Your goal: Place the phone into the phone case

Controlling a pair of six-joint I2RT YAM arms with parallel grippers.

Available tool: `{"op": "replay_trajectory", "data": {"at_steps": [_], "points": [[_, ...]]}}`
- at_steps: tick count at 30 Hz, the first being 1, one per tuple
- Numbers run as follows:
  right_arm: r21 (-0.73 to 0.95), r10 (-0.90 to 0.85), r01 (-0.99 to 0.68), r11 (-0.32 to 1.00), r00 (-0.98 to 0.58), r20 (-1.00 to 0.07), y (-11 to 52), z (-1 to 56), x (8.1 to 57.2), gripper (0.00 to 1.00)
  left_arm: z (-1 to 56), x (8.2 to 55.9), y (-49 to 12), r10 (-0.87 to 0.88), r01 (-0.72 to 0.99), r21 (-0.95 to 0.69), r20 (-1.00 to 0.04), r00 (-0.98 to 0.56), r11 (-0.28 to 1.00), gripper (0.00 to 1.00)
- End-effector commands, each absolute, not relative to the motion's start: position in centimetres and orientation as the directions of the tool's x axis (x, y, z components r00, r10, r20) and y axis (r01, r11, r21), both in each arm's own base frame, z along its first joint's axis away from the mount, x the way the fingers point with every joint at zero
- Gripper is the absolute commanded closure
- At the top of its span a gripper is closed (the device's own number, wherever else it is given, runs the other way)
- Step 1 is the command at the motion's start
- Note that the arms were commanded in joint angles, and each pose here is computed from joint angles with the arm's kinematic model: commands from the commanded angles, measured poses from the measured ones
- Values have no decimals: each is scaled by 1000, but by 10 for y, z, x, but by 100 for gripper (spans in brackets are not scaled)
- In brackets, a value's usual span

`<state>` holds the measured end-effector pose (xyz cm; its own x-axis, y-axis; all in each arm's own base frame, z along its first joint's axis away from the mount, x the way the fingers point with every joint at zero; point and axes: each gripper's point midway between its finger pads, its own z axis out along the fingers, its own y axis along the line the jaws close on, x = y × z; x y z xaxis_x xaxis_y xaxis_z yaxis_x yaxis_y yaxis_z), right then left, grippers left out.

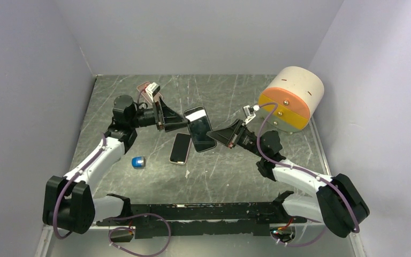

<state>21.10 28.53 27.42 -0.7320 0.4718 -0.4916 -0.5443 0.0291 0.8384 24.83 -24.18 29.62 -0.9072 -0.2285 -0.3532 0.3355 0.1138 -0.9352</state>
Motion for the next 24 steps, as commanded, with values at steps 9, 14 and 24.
{"op": "replay_trajectory", "data": {"at_steps": [9, 14, 24], "points": [[768, 591, -640, -1, -620, -516, 289, 328, 222, 100, 297, 244, -271, -186, 374, -926, -377, -907, 54, 46], [773, 586, -633, 31, -615, -527, 289, 320, 222, 100, 289, 246, -276, -186, 365, -928, -374, -909, 81, 75], [757, 496, -648, 89, -630, -598, 300, 311, 212, 100, 296, 247, -273, -227, 420, -902, -432, -873, 103, 93]]}}
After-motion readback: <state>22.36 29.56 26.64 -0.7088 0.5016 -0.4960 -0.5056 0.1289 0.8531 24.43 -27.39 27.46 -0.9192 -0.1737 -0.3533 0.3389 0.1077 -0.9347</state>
